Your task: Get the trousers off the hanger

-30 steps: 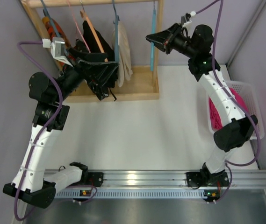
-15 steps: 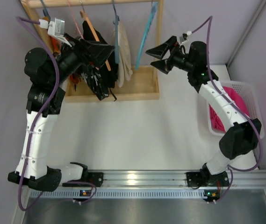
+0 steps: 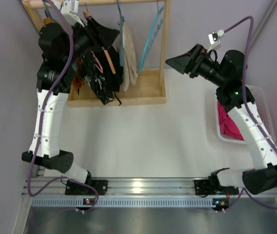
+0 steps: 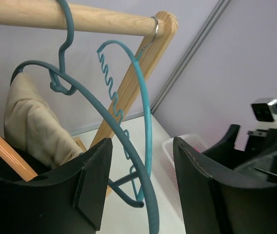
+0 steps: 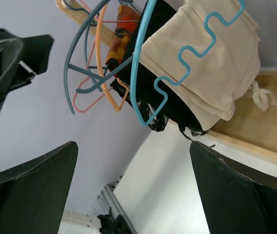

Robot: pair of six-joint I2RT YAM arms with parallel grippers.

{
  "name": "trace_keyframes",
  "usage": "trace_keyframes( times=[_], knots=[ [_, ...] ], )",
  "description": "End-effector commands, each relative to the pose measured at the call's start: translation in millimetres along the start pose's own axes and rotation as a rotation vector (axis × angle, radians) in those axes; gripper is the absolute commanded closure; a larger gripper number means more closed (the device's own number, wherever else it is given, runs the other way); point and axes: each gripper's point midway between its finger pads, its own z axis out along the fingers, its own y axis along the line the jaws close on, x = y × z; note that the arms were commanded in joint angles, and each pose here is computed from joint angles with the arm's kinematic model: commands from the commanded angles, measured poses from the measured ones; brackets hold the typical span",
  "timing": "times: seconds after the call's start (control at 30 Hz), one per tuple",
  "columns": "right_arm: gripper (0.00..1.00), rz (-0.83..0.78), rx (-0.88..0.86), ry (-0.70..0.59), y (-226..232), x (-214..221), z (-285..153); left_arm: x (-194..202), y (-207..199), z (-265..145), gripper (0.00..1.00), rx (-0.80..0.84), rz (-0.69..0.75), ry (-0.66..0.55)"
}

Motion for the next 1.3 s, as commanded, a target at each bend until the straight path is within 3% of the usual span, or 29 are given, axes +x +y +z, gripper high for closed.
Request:
trace_keyframes(
  times=[0.0,0.47,0.73,1.07,1.27],
  knots=[
    [0.01,-0.191,-0.004,-0.047,10,-8,-24,-2,8,8,0.41,-0.024,0.005,0.002],
    [0.01,-0.309,0.021,-0.065,7,7,-56,33,45,46,0.41,-0.074,-0.055,0.078],
    [0.01,-0.305,0.025,-0.059,2,7,-54,48,69,54,0.52,-0.143,-0.047,0.1],
    [0.01,-0.299,0.033,-0.052,-5,11,-54,73,88,69,0.54,-0.223,0.02,0.152],
    [0.01,-0.297,0.037,-0.048,-8,13,-55,75,95,73,0.67,-0.249,0.03,0.148]
  ],
)
